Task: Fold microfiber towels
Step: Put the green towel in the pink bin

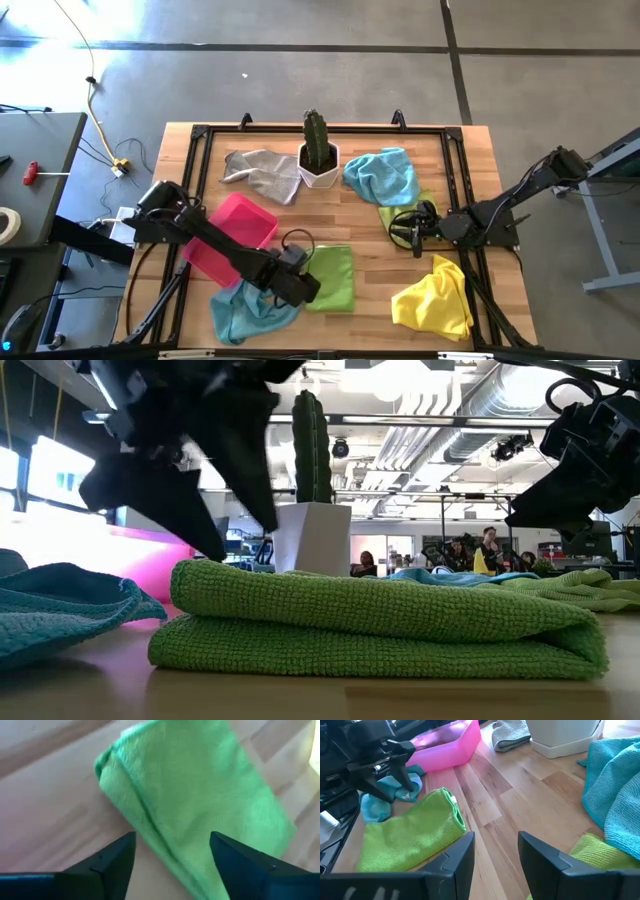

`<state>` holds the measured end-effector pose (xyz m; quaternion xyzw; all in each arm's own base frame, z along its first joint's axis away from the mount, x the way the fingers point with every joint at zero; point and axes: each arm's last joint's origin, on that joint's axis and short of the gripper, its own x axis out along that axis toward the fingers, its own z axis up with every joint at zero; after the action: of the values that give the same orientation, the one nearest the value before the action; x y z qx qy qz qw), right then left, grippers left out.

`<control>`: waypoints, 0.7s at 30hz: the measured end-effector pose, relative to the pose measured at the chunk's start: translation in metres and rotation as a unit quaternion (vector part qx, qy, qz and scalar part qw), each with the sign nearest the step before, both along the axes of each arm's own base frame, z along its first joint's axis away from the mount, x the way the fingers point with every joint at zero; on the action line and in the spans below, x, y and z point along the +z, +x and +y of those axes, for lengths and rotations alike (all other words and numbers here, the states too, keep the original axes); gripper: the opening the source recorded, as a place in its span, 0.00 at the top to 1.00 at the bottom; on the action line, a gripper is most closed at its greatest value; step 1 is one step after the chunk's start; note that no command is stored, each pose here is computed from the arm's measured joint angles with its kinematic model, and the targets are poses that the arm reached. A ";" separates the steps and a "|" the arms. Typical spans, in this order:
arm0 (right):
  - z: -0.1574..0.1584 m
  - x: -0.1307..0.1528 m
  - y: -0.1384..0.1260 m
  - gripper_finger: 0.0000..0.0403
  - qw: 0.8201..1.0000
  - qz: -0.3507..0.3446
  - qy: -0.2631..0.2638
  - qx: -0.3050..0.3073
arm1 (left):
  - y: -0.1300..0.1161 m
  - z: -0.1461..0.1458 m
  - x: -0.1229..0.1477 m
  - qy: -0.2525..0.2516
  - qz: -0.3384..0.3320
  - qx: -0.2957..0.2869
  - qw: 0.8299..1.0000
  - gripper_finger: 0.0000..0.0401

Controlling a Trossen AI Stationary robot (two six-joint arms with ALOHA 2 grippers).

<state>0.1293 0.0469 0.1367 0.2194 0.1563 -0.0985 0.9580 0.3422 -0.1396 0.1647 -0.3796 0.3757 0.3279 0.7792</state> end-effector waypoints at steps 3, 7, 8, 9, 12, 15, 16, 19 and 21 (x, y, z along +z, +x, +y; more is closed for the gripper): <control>0.000 0.000 0.000 0.65 1.000 0.001 -0.001 0.000 | 0.001 0.000 -0.008 0.007 0.005 0.012 1.000 0.30; 0.000 -0.001 0.000 0.65 1.000 0.004 -0.003 0.000 | 0.007 0.000 -0.019 -0.002 -0.002 0.027 1.000 0.23; 0.000 -0.001 0.000 0.65 1.000 0.004 -0.003 0.000 | 0.009 0.000 -0.022 -0.005 -0.003 0.032 0.999 0.22; 0.000 -0.001 0.000 0.65 1.000 0.004 -0.003 0.000 | 0.010 0.000 -0.026 -0.009 -0.006 0.037 0.999 0.21; 0.000 -0.001 -0.001 0.65 1.000 0.007 -0.003 0.000 | 0.014 -0.001 -0.034 -0.018 -0.014 0.051 0.998 0.21; 0.000 -0.002 -0.001 0.65 1.000 0.010 -0.004 0.000 | 0.017 0.000 -0.038 -0.021 -0.022 0.061 0.998 0.20; 0.000 -0.002 -0.001 0.65 1.000 0.011 -0.004 0.000 | 0.019 0.000 -0.040 -0.025 -0.025 0.065 0.997 0.20; 0.000 -0.003 -0.001 0.65 1.000 0.013 -0.005 0.000 | 0.021 0.000 -0.040 -0.034 -0.035 0.070 0.996 0.20; 0.000 -0.003 -0.001 0.65 1.000 0.014 -0.006 0.000 | 0.023 -0.001 -0.040 -0.039 -0.043 0.070 0.996 0.20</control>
<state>0.1282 0.0464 0.1341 0.2125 0.1688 -0.1025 0.9570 0.3648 -0.1406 0.1248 -0.4491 0.3266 0.3502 0.7543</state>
